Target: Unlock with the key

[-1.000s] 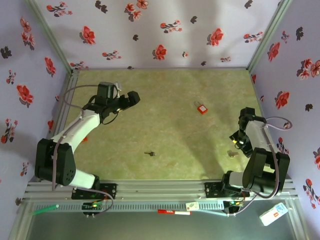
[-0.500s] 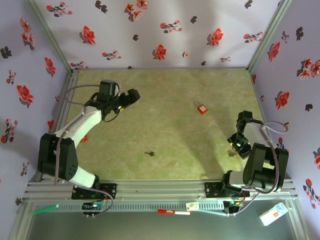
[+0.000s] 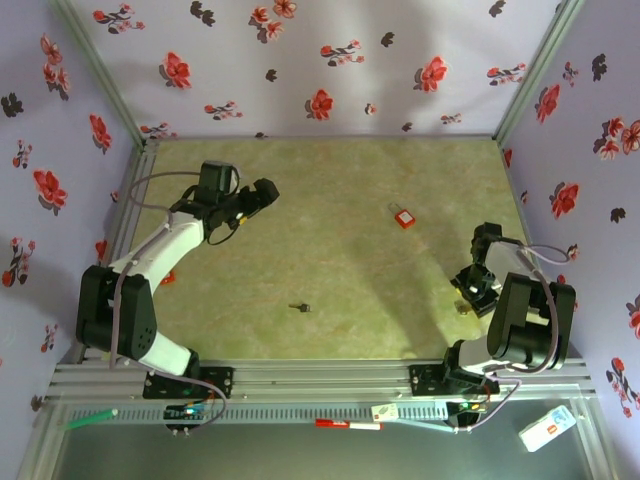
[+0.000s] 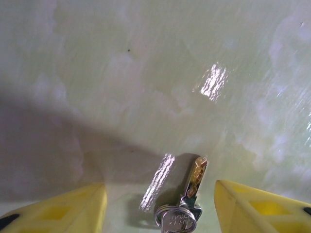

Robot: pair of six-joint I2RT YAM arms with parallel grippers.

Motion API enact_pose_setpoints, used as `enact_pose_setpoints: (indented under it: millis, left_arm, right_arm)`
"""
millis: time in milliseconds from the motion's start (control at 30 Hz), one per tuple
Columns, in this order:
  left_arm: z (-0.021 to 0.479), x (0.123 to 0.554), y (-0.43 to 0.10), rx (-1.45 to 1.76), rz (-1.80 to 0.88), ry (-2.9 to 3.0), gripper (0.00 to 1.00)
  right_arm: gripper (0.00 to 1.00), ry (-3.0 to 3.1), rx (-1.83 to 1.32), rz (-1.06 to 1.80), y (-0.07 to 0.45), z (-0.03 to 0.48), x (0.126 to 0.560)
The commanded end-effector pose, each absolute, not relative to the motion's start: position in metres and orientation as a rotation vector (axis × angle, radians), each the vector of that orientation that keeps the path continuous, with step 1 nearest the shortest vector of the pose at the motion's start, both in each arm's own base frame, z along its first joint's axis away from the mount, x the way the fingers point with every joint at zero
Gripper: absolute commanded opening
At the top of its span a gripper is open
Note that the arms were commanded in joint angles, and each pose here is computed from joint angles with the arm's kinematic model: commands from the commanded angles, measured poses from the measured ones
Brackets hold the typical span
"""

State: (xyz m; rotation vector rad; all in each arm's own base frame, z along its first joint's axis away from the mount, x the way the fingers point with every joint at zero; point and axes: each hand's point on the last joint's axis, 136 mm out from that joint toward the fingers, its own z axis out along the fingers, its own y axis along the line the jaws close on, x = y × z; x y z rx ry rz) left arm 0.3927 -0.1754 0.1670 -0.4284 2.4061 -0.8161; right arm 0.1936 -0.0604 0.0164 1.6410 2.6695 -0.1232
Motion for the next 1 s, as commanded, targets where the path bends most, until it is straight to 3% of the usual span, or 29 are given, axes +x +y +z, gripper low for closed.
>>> enact_pose_setpoints:
  millis: [0,467,600,967]
  left_arm:
    - [0.164,0.394,-0.171,-0.453,-0.804,2.394,0.98]
    - [0.152,0.39,-0.166,-0.45,-0.793,2.403,0.98]
    - [0.15,0.387,-0.165,-0.431,-0.786,2.411,0.98]
    - [0.141,0.372,-0.16,-0.429,-0.792,2.388,0.97]
  right_arm:
    - [0.63,2.679,1.682,-0.11,-0.053,0.014,0.185]
    - [0.64,2.741,1.635,-0.155,-0.035,0.003,0.188]
    - [0.57,2.771,1.604,-0.189,-0.032,-0.001,0.188]
    - [0.23,2.845,1.487,-0.183,-0.016,0.001,0.193]
